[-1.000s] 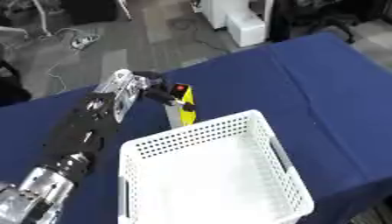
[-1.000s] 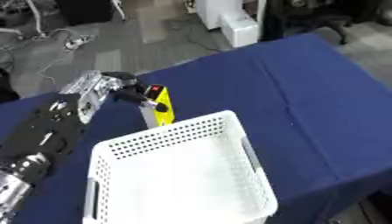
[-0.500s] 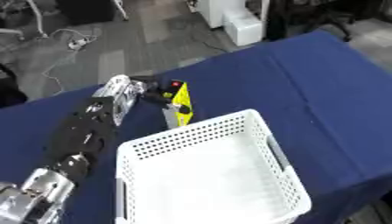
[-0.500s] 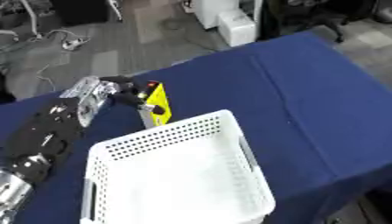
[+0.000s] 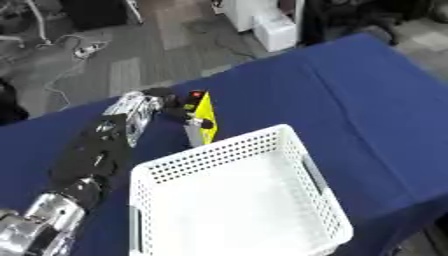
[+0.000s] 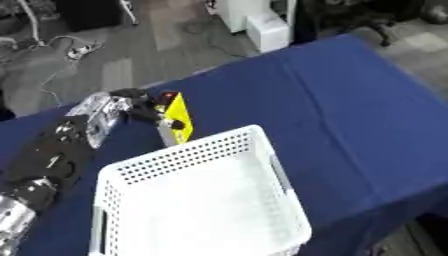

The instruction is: Pick up objects on the table and place them in the box.

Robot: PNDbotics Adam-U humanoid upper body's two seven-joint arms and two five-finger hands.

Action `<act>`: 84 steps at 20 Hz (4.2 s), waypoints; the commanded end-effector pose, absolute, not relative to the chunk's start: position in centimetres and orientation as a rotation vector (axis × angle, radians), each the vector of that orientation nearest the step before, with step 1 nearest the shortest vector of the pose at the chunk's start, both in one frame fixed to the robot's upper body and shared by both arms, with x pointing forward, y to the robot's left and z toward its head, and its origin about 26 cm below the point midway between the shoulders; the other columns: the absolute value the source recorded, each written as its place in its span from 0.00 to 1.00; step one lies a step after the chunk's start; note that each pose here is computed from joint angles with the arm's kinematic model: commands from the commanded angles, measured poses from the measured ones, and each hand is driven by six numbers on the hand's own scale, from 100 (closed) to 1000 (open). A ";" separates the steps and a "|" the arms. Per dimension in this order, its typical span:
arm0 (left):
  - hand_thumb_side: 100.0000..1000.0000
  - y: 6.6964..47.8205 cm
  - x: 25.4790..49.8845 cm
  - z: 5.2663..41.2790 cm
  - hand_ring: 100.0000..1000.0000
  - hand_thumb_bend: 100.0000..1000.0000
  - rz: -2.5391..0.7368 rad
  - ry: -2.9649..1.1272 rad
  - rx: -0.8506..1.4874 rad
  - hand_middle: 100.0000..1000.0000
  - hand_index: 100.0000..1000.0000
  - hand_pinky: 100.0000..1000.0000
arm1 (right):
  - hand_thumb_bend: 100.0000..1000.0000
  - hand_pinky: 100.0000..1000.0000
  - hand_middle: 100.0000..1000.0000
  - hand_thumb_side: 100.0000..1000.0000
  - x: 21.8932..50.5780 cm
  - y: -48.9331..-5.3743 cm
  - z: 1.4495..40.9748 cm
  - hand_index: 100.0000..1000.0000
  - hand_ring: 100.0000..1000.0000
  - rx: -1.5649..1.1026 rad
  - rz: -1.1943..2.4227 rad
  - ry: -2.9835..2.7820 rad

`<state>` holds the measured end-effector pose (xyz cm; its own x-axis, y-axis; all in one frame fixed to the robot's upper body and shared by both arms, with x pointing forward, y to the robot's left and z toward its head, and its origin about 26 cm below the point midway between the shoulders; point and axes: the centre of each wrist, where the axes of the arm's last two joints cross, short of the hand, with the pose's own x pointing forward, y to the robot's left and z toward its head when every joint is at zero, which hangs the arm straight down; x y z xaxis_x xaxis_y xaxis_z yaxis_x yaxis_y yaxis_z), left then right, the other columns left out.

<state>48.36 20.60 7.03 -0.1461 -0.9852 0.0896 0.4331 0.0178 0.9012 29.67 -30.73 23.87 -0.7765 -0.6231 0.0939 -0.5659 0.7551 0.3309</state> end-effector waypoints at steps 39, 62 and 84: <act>0.72 21.0 40.0 23.8 0.08 0.25 -1.265 -2.276 1.014 0.16 0.35 0.00 | 0.00 0.06 0.18 1.00 29.1 -31.9 24.4 0.34 0.16 0.836 -0.427 -2.802; 0.74 21.3 29.9 23.5 0.09 0.25 -1.501 -2.478 0.579 0.16 0.35 0.00 | 0.00 0.06 0.18 1.00 29.0 -32.2 24.3 0.34 0.16 0.843 -0.422 -2.785; 0.76 20.3 31.8 13.8 0.15 0.27 -1.635 -2.260 0.423 0.19 0.36 0.00 | 0.00 0.06 0.18 1.00 29.1 -31.9 24.6 0.34 0.16 0.884 -0.421 -2.777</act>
